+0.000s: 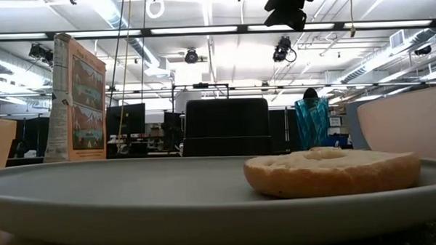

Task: Arrange a breakfast setting
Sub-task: Put the red apple on the blue plate beside the bagel bread

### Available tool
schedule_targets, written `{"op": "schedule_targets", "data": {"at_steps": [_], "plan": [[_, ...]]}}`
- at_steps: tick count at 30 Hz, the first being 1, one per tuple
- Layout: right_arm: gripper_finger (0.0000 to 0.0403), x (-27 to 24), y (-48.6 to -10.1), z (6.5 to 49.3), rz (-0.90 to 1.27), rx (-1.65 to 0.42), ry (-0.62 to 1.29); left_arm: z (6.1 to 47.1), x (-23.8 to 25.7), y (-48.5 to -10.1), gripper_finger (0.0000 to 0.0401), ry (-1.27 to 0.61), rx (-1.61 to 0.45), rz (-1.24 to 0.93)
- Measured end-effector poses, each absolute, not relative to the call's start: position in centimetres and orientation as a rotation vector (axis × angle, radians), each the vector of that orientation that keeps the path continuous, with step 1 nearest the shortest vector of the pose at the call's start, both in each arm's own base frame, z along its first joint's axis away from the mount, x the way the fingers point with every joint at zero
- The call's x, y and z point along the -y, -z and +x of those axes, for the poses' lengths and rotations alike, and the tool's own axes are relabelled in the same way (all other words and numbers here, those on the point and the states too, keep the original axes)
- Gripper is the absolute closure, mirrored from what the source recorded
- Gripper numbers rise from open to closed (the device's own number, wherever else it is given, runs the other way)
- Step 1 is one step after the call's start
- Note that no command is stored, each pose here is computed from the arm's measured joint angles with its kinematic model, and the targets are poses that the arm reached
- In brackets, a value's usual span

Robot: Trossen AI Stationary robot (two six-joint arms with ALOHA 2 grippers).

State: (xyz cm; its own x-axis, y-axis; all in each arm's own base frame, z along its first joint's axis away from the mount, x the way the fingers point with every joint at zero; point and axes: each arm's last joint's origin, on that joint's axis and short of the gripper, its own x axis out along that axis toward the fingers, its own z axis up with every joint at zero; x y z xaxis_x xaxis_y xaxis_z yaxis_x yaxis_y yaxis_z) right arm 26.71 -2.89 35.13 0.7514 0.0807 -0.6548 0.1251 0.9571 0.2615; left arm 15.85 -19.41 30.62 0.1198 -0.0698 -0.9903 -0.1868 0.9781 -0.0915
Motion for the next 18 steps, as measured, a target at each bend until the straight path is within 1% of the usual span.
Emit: {"op": "schedule_targets", "data": {"at_steps": [5, 10, 16, 18], "plan": [[0.0231, 2.9, -35.1, 26.7, 0.306, -0.723, 0.027, 19.5, 16.7, -32.0, 0.0382, -0.028, -1.341, -0.151], [0.0231, 2.9, -35.1, 26.7, 0.306, -0.722, 0.039, 22.7, 14.2, -32.6, 0.0382, 0.042, -1.236, -0.124], [0.0231, 3.0, -35.1, 26.7, 0.299, -0.722, 0.062, 27.3, 12.0, -32.1, 0.0382, 0.127, -1.087, -0.118], [0.0231, 3.1, -35.2, 26.2, 0.295, -0.733, 0.100, 28.9, 11.7, -31.5, 0.0382, 0.163, -1.056, -0.117]]}}
